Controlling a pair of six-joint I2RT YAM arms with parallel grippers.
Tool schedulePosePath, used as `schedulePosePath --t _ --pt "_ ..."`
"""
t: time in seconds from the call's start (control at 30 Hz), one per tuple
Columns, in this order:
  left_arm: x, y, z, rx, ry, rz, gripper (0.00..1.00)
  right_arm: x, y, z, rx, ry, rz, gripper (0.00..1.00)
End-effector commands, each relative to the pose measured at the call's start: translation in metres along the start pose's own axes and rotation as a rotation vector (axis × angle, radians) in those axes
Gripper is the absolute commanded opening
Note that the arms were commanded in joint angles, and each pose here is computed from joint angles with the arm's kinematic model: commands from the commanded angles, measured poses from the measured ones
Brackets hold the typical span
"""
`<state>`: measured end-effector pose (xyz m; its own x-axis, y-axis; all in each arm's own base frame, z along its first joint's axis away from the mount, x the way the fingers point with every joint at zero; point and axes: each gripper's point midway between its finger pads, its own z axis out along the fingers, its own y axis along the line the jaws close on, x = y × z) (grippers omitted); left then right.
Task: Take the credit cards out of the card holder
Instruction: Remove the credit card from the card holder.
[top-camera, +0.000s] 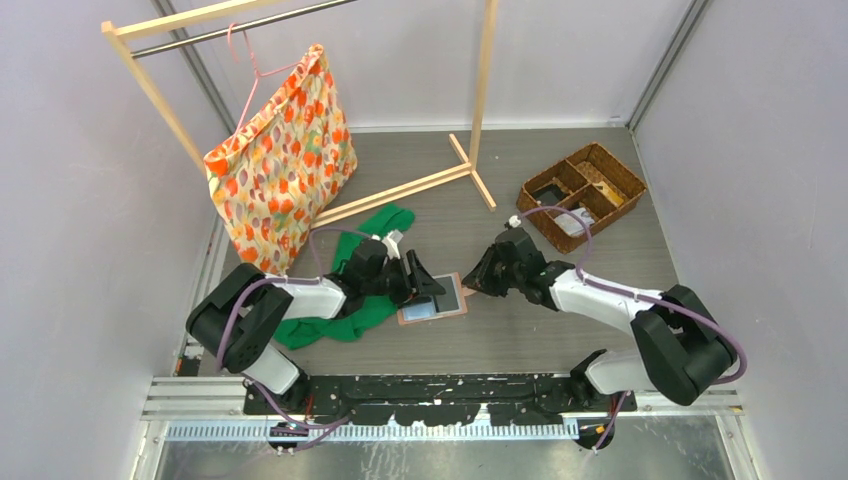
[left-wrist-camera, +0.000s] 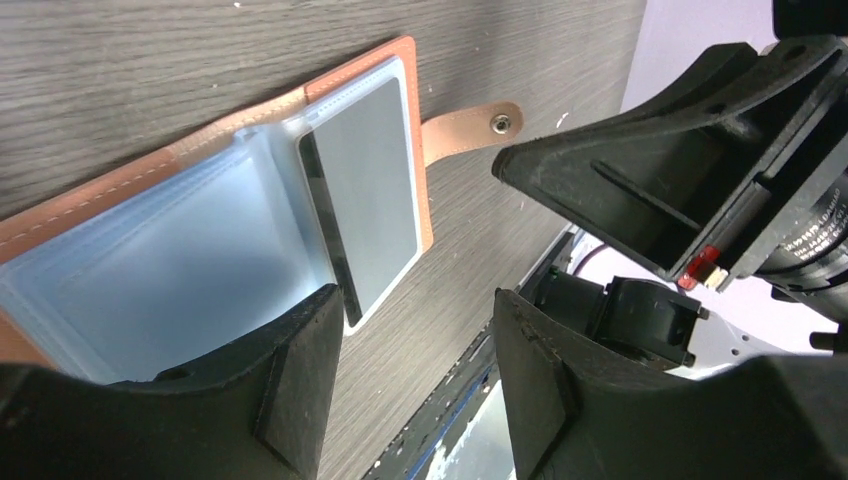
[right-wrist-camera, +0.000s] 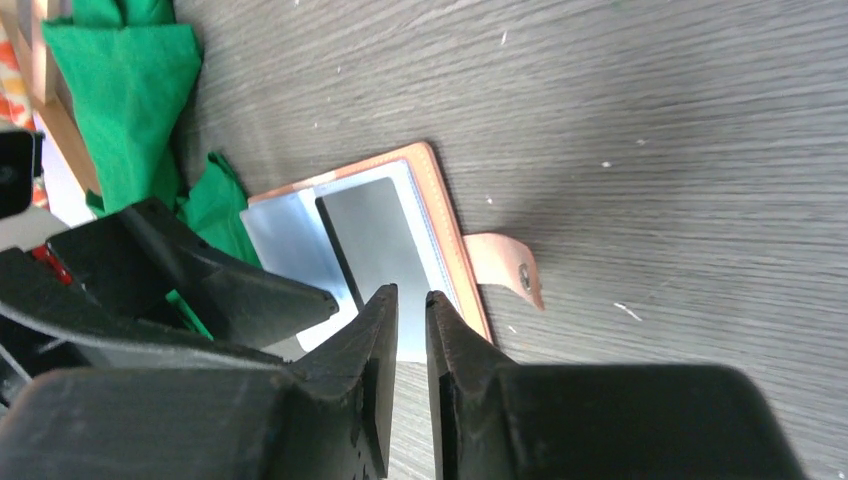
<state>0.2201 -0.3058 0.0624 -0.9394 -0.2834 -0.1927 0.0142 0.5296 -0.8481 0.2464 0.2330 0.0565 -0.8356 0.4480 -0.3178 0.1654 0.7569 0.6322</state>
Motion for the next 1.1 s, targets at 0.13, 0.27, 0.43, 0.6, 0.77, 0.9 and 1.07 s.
schedulePosePath --t 0.13,0.27,0.43,0.6,0.77,0.9,1.07 --pt "-0.009 0.001 0.005 -0.018 -0.029 0.0 0.57 0.007 0.021 0.01 -0.101 0.063 -0.034 0.23" --pt "-0.007 0.009 0.007 -0.045 -0.029 -0.013 0.54 0.014 0.023 0.019 -0.128 0.098 -0.013 0.23" --pt "-0.006 0.015 0.009 -0.061 -0.025 -0.019 0.49 0.017 0.021 0.023 -0.129 0.113 -0.01 0.23" --pt "-0.005 0.017 0.01 -0.065 -0.021 -0.022 0.43 0.021 0.016 0.027 -0.117 0.122 -0.011 0.23" --pt "-0.004 0.019 0.011 -0.068 -0.014 -0.024 0.42 0.022 0.012 0.029 -0.107 0.122 -0.007 0.23" --pt "-0.004 0.019 0.012 -0.068 -0.013 -0.025 0.41 0.022 0.006 0.03 -0.09 0.115 -0.01 0.23" --pt "-0.004 0.019 0.012 -0.067 -0.014 -0.023 0.41 0.026 0.0 0.031 -0.076 0.124 -0.013 0.23"
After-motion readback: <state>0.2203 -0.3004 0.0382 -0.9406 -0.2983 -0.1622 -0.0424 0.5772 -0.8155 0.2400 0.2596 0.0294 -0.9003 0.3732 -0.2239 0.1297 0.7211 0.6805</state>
